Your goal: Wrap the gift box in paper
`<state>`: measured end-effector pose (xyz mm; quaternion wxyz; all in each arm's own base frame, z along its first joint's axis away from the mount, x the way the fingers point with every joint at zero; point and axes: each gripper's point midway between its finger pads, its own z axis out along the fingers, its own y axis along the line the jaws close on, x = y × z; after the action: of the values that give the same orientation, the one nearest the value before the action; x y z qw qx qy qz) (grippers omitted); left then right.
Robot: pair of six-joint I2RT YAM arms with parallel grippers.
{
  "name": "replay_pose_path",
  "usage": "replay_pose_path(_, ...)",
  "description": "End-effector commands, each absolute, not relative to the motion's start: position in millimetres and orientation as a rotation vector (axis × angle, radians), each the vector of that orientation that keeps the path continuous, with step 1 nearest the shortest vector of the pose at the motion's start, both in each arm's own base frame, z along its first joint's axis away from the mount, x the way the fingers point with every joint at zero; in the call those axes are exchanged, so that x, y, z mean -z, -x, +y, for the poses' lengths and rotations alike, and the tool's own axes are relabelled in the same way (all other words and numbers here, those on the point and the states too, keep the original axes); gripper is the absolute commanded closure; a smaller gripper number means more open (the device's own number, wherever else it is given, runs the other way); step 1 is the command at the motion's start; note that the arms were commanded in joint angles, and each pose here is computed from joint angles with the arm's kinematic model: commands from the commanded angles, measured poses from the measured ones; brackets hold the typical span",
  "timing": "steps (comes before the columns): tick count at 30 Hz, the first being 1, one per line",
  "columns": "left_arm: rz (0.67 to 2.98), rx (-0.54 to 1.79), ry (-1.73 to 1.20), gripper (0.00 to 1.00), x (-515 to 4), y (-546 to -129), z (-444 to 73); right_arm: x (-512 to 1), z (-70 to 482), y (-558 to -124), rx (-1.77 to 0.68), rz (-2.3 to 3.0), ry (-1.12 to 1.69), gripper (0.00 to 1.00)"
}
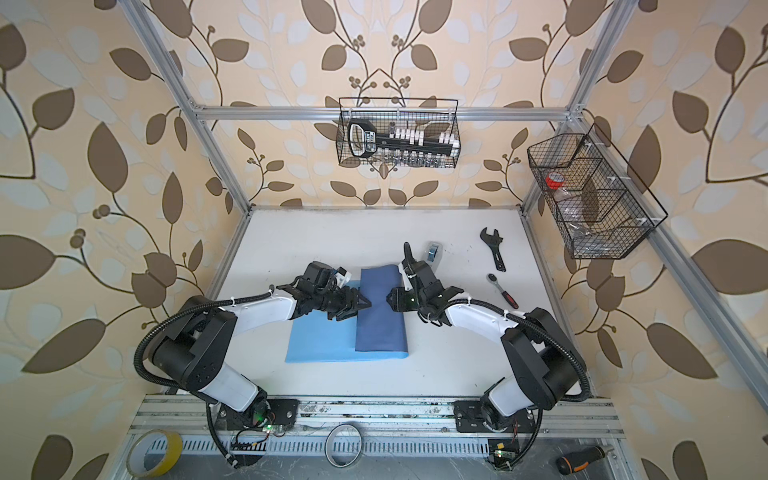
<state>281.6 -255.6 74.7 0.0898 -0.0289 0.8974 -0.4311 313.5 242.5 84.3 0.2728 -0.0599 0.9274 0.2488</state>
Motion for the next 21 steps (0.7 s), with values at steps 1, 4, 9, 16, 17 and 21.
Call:
replay_pose_path(1,2.648,1.305,0.034,0.42,-82.7,-277.3,-260.7,-97.5,253.3,-313.3,-0.698,2.469,0.189,0.47)
replay_pose_path(4,2.649,1.311,0.028,0.44,-82.4,-276.5,-261.2,-96.4,254.2,-313.5,-0.696,2.471,0.187,0.45)
replay_pose_path(9,2.660,1.296,0.019,0.58,-79.1,-275.2,-259.8,-98.8,253.4,-314.9,-0.680,2.469,0.193,0.38)
replay_pose_path(16,2.678,1.274,0.030,0.68,-70.5,-271.9,-256.3,-104.8,230.0,-318.8,-0.626,2.465,0.174,0.29)
replay_pose_path(17,2.676,1.278,0.033,0.70,-70.2,-271.7,-256.5,-105.0,226.9,-318.9,-0.628,2.466,0.171,0.27)
replay_pose_path(21,2.676,1.285,0.035,0.74,-69.4,-271.2,-256.9,-102.1,219.6,-316.7,-0.708,2.479,0.156,0.20)
